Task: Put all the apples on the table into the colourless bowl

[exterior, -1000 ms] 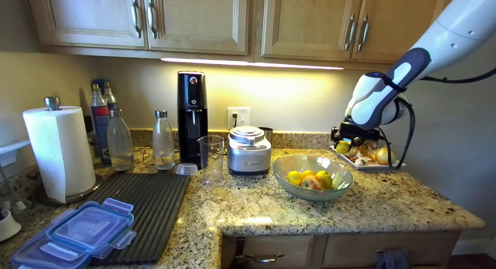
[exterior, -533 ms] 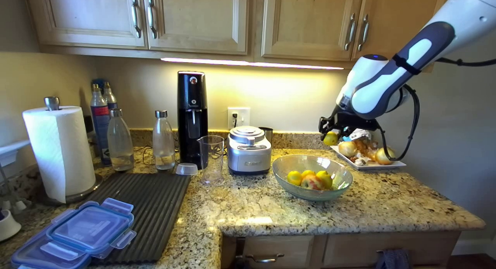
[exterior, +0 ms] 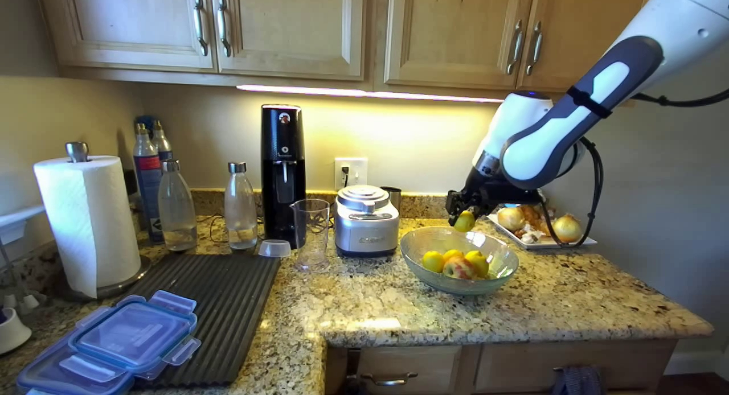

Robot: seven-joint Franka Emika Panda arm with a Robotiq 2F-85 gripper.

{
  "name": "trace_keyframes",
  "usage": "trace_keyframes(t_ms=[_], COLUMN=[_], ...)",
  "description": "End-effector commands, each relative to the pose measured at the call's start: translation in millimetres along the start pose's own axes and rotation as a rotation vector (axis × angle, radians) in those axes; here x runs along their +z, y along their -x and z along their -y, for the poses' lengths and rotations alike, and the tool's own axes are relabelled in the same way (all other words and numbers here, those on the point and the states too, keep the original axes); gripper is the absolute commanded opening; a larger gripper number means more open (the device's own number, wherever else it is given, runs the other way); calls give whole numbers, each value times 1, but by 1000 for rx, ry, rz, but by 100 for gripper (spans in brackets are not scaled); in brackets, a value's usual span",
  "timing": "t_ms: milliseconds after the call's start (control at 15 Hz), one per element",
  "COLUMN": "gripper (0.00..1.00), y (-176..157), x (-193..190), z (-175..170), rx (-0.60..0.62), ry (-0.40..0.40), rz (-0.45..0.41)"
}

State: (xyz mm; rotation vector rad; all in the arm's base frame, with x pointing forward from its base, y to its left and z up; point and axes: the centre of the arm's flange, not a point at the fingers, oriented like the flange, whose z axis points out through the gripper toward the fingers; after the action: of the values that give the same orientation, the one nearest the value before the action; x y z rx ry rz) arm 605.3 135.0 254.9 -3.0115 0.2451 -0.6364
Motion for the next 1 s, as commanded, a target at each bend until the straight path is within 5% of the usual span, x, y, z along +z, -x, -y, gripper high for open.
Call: trace_keyframes(t_ms=[0,400,467,533,933], gripper=[31,31,49,80,100], y=[10,19,16,16,12], x=[32,67,66,61,12], z=[-4,-6,-4,-4,-11], rx=[-87,-157,-160,-167,-182], ry=[-8,19,21,23,68], rz=[25,47,44,41,43])
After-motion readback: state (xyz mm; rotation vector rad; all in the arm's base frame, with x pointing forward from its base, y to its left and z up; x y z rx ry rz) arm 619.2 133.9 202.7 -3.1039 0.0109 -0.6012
